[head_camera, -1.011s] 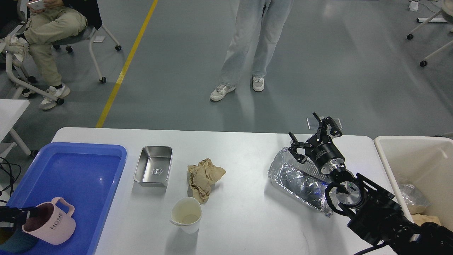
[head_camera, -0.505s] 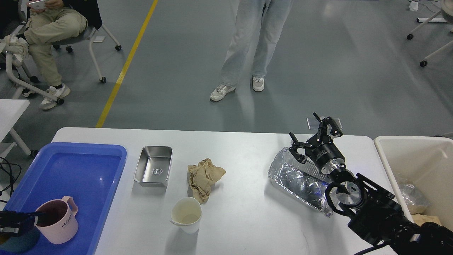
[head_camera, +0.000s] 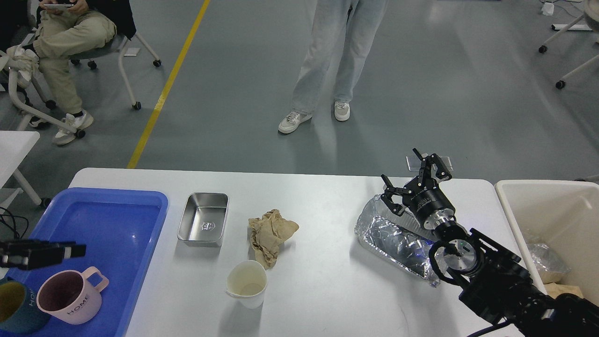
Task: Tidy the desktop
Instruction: 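Release the mug and raise the left gripper away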
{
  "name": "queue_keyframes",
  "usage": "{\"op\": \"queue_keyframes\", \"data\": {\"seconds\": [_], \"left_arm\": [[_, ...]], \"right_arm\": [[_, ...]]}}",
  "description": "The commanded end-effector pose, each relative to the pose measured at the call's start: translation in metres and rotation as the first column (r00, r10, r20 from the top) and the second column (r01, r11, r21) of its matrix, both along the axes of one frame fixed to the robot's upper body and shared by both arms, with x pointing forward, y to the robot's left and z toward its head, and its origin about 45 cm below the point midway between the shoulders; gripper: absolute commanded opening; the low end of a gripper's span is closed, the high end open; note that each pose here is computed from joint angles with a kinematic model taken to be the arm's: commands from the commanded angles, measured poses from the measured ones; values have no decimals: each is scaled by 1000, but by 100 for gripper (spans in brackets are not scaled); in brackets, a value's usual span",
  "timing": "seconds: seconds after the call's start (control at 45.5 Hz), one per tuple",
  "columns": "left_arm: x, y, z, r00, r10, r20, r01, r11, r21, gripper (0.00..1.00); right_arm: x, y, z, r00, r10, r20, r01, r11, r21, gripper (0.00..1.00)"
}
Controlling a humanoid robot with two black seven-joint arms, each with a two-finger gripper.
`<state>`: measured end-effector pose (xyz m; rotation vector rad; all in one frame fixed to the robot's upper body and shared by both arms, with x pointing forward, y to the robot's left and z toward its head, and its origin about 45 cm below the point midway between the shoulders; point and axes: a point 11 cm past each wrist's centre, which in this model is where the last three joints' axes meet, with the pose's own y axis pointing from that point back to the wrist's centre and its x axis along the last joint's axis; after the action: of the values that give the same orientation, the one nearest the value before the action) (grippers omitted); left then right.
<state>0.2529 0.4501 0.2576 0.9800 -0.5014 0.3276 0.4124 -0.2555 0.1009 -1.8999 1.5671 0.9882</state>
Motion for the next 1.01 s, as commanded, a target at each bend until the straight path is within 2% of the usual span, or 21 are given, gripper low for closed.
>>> {"op": "queue_keyframes", "data": {"seconds": [0.0,0.132,0.483,0.549,0.989], "left_arm": [[28,0,50,995,82,52,-81,996,-27,73],[42,0,79,990,91,108,-91,996,-10,80],[50,4,132,974,94,204,-95,995,-3,93],[51,3,136,972,92,215,-92,996,-7,96],[58,-4,141,969,81,232,-78,997,-22,97]], "right_arm": [[-2,0,-3,1000,-2,-7,2,1000,1,100],[-3,4,-4,1000,2,-10,-2,1000,8,100],[-3,8,-5,1000,7,-10,-6,1000,12,100],[-3,8,-5,1000,6,-11,-6,1000,14,100],[-3,9,-5,1000,8,-11,-8,1000,14,100]]}}
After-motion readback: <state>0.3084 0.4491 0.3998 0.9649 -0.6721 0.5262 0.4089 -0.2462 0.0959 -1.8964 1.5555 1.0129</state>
